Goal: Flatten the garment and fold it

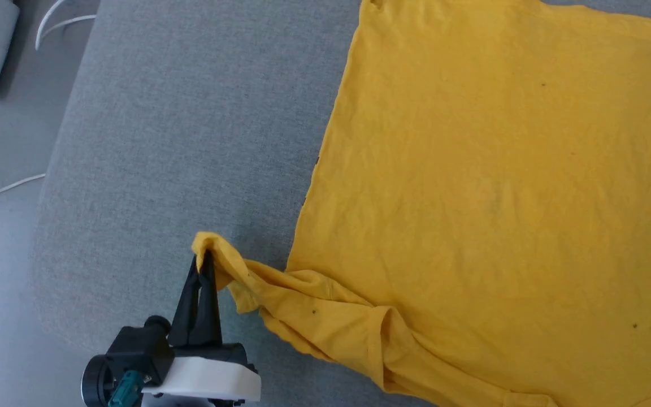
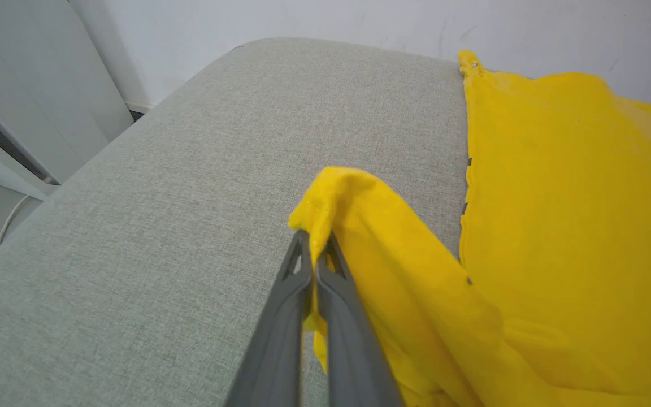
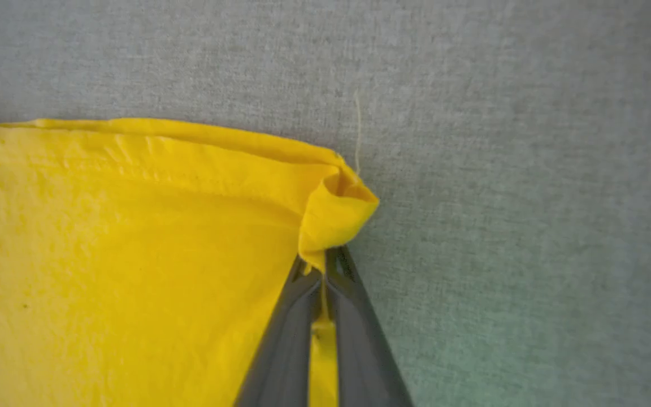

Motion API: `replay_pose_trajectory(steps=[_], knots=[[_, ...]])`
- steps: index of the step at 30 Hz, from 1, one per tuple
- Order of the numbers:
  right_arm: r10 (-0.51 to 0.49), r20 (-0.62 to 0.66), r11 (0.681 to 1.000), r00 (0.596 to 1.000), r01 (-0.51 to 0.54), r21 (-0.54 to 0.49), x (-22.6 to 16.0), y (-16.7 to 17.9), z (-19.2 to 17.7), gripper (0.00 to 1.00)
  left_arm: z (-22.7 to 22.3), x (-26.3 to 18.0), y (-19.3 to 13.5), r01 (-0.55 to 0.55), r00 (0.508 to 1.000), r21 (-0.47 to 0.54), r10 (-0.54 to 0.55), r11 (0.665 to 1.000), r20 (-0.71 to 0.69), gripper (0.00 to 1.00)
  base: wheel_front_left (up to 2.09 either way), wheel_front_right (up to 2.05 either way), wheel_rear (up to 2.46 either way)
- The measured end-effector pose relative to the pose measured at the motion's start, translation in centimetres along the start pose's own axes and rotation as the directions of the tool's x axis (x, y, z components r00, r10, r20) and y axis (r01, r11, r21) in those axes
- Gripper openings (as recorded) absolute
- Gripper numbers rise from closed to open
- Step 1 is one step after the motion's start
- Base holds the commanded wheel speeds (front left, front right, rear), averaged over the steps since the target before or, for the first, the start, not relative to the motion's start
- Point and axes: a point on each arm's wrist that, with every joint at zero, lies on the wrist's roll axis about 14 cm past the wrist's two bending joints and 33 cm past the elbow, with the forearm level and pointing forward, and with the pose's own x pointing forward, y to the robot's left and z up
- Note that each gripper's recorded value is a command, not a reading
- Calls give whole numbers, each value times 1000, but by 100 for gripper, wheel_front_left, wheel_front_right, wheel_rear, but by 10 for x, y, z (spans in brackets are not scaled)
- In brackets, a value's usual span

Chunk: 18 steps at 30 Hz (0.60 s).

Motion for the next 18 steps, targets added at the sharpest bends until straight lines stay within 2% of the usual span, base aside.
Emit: replay_pose_trajectory(steps=[6,9,14,18], knots=[[8,88,998,996,-3,-63,-10,15,5,0,9,0,0,8,999,-3,-8,1000,35,0,0,0,0],[12,141,989,990,9,-149,-22,28,2,0,14,-3,0,17,999,-5,-17,1000,52,0,0,0,0],[43,260,962,965,30,-271,-64,38,2,0,25,-10,4,25,997,1,-25,1000,72,0,0,0,0],[23,318,937,948,90,-337,-105,21,-16,0,31,-22,9,22,997,-1,-22,1000,77,0,0,0,0]])
